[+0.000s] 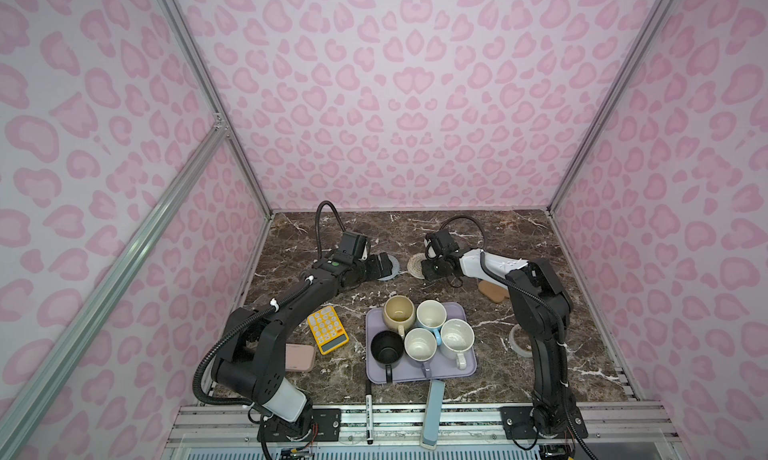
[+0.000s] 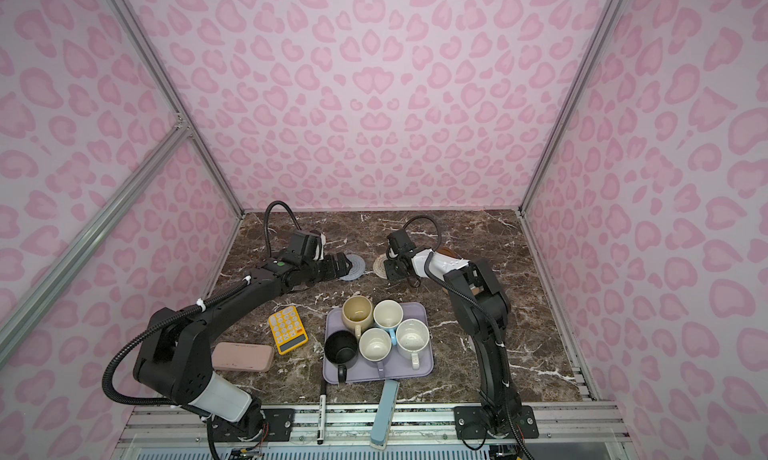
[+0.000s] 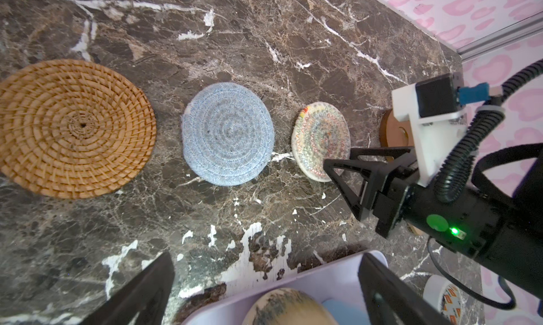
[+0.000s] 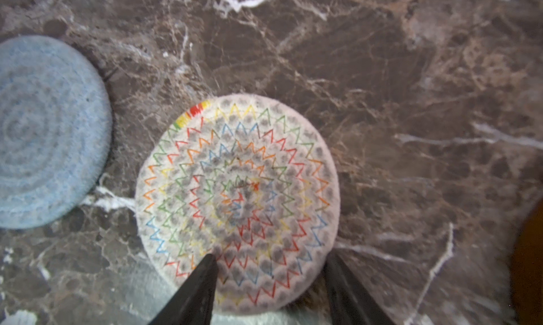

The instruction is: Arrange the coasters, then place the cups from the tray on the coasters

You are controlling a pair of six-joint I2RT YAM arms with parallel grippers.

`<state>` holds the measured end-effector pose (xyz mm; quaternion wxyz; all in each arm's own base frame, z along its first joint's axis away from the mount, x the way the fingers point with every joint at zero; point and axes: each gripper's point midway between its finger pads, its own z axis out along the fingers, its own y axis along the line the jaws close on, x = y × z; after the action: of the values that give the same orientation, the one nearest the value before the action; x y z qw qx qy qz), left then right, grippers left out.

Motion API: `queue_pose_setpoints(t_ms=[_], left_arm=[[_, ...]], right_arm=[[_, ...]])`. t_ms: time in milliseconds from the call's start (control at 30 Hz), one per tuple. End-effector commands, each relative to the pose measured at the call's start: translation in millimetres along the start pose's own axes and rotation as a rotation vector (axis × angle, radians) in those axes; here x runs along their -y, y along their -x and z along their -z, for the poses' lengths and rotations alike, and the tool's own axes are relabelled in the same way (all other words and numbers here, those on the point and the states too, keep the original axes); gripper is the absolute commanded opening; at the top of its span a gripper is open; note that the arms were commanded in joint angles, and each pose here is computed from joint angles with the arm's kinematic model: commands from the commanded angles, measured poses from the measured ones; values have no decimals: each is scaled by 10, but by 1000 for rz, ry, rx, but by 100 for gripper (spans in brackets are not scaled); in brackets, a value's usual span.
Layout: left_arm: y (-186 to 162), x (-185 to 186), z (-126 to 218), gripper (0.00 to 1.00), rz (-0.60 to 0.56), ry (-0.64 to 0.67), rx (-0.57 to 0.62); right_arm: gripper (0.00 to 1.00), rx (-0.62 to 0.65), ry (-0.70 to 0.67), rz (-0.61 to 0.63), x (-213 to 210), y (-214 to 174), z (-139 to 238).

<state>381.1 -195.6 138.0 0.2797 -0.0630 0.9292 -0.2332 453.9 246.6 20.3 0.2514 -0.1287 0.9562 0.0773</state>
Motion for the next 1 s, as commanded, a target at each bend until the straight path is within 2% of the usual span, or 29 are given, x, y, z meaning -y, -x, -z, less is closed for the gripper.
queue_pose_setpoints(t_ms=[0,133,333,500,633,667,733,800,967], left_arm=[[88,84,76,99,-3,-30,37],[103,86,123,99,-3,-29,47],[94,144,144,99,5,-54,47],[158,188,214,98,10,-68,74],[232,267,384,98,-5,-94,115],[247,313,445,98,-15,-112,124],[250,436,542,98,-42,-171,135],[249,645,633,98,-76,-264,148],[237,1188,662,98,-149,-448,122]], right_arm=[[57,-121,-80,-15,153,-341,-118],[53,-114,-104,-22,185,-323,-35],[55,-101,-118,-32,252,-299,72],[67,-12,-60,-19,124,73,254],[72,39,-7,-24,25,260,478],[75,53,3,-26,20,290,546],[88,83,3,-35,58,347,704],[100,90,-24,-70,216,263,798],[100,112,-16,-162,630,236,990]])
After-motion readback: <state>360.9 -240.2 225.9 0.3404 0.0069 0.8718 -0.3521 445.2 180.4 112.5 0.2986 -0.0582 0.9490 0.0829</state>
